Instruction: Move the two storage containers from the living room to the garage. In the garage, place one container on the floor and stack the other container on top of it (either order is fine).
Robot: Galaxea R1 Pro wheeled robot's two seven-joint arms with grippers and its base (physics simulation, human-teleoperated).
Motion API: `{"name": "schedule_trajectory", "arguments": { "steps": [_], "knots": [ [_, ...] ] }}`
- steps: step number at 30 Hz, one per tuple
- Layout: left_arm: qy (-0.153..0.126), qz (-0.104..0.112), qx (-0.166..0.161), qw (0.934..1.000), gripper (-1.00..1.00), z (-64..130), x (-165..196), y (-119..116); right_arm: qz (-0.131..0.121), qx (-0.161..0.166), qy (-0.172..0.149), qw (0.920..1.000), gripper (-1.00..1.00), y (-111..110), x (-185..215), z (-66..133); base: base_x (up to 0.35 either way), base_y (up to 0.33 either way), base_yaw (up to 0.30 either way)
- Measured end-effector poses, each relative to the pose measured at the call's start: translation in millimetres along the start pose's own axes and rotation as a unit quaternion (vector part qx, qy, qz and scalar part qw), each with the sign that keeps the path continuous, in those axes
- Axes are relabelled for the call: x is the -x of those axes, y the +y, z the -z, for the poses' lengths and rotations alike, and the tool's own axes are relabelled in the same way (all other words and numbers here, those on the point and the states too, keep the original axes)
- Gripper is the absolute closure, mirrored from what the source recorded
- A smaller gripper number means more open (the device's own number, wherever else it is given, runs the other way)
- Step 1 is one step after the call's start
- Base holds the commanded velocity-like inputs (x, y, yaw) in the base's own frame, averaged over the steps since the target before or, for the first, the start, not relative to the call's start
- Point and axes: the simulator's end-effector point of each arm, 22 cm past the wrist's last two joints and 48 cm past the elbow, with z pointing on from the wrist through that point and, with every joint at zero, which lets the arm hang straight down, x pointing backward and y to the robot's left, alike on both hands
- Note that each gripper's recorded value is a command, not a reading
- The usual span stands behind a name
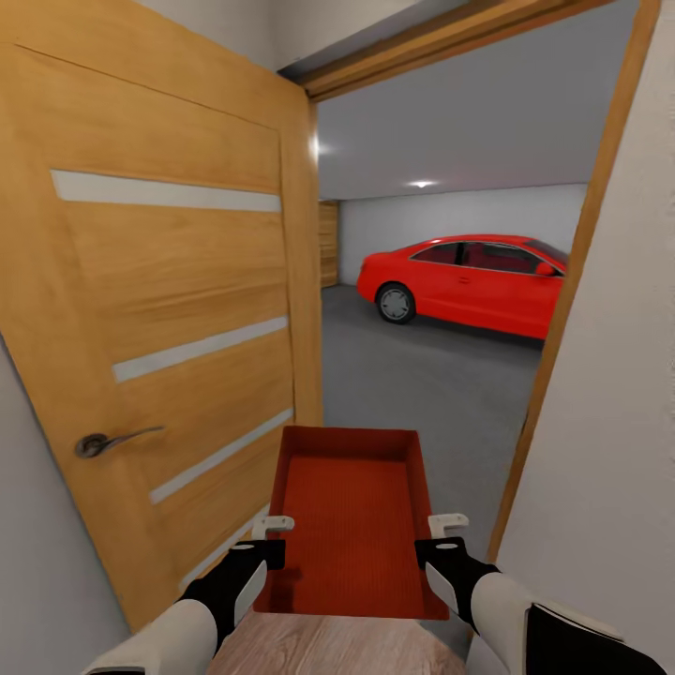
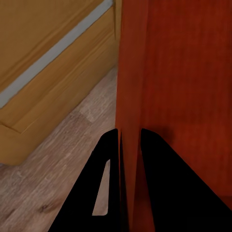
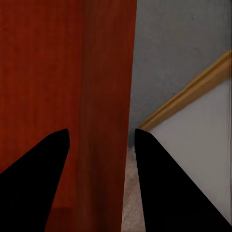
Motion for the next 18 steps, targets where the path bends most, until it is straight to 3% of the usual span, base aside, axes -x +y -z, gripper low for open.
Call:
{"name": "schedule_trajectory", "arguments": {
  "steps": [11,18],
  "knots": [
    [-0.001,-0.001,0.000,1.0000,1.00,0.0,0.8,0.5,-0.001,0.000,-0.001,1.0000,1.00,0.6,0.3,0.1,0.111,0.100,-0.042],
    [0.000,0.000,0.000,1.0000,1.00,-0.2,0.2,0.4,0.000,0.000,0.000,1.0000,1.00,0.4,0.1,-0.1,0.004,0.004,-0.229]
  ]
}}
